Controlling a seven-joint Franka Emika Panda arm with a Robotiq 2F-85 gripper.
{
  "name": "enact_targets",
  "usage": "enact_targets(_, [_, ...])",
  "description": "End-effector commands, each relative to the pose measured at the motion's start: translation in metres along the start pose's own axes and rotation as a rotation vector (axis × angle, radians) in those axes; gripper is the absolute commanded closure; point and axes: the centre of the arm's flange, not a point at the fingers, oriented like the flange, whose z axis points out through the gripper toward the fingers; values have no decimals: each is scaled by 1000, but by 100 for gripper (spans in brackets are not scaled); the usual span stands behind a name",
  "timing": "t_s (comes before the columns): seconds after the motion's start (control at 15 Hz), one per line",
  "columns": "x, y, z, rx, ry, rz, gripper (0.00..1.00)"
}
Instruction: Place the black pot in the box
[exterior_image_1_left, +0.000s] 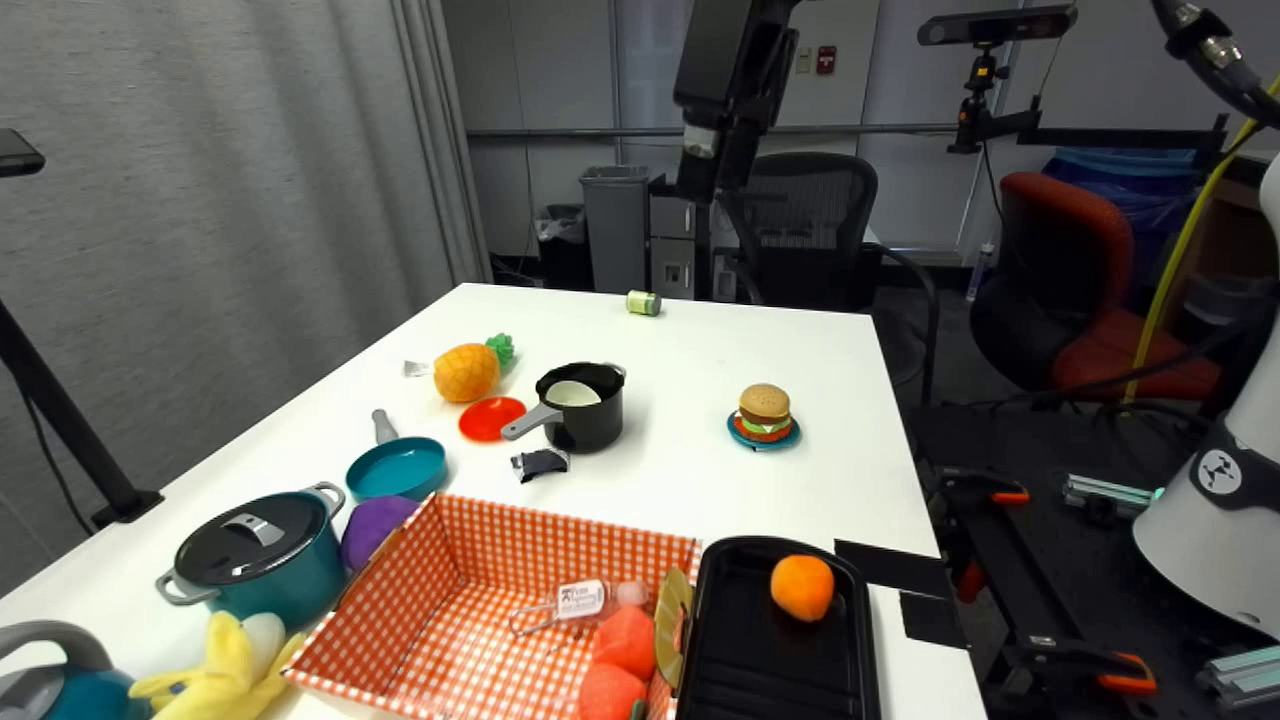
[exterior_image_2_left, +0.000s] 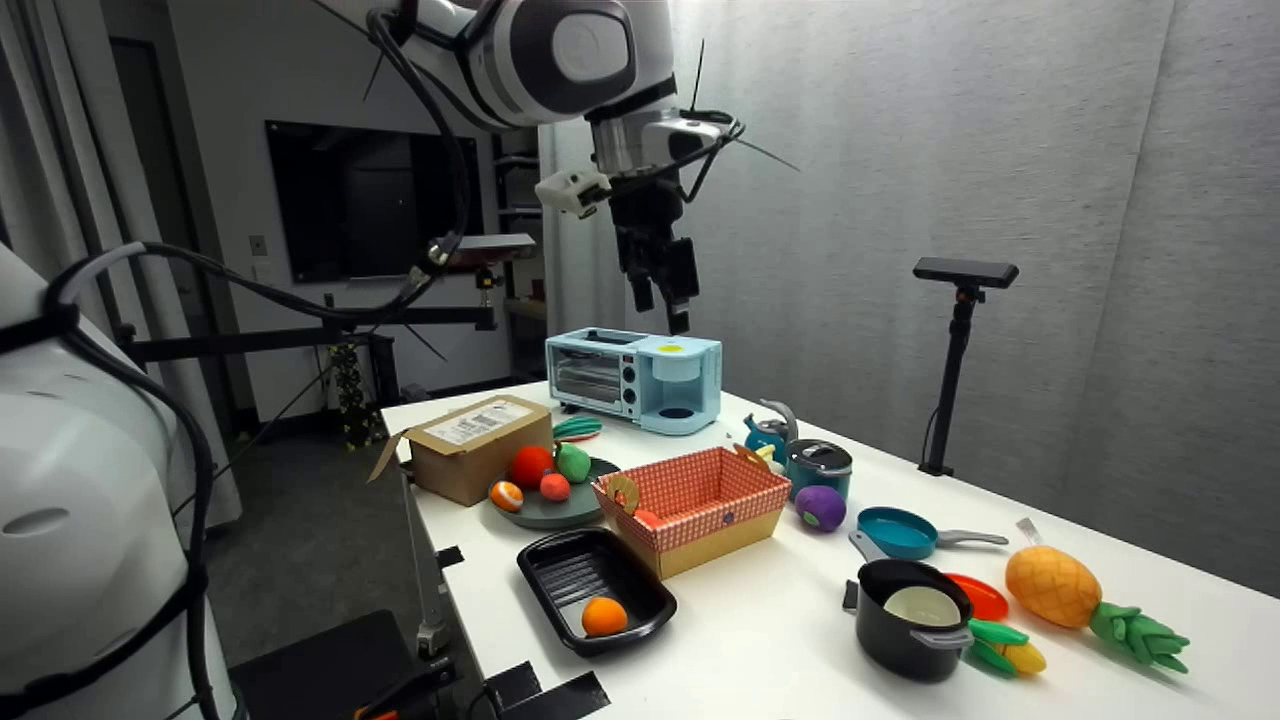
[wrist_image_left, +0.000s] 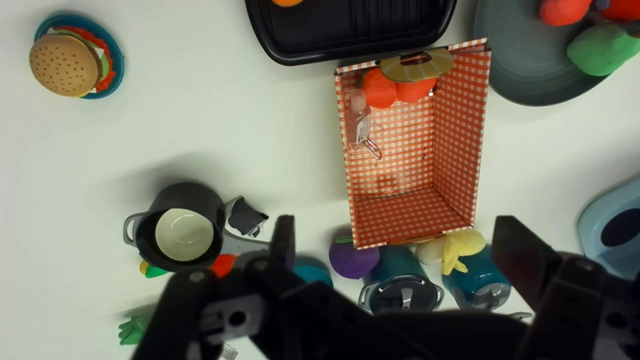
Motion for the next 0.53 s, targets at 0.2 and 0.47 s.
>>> enact_targets(0.2, [17,33,63,-71,-62,-11,0])
enact_targets(0.47, [26,54,112,-127,-84,-28,0])
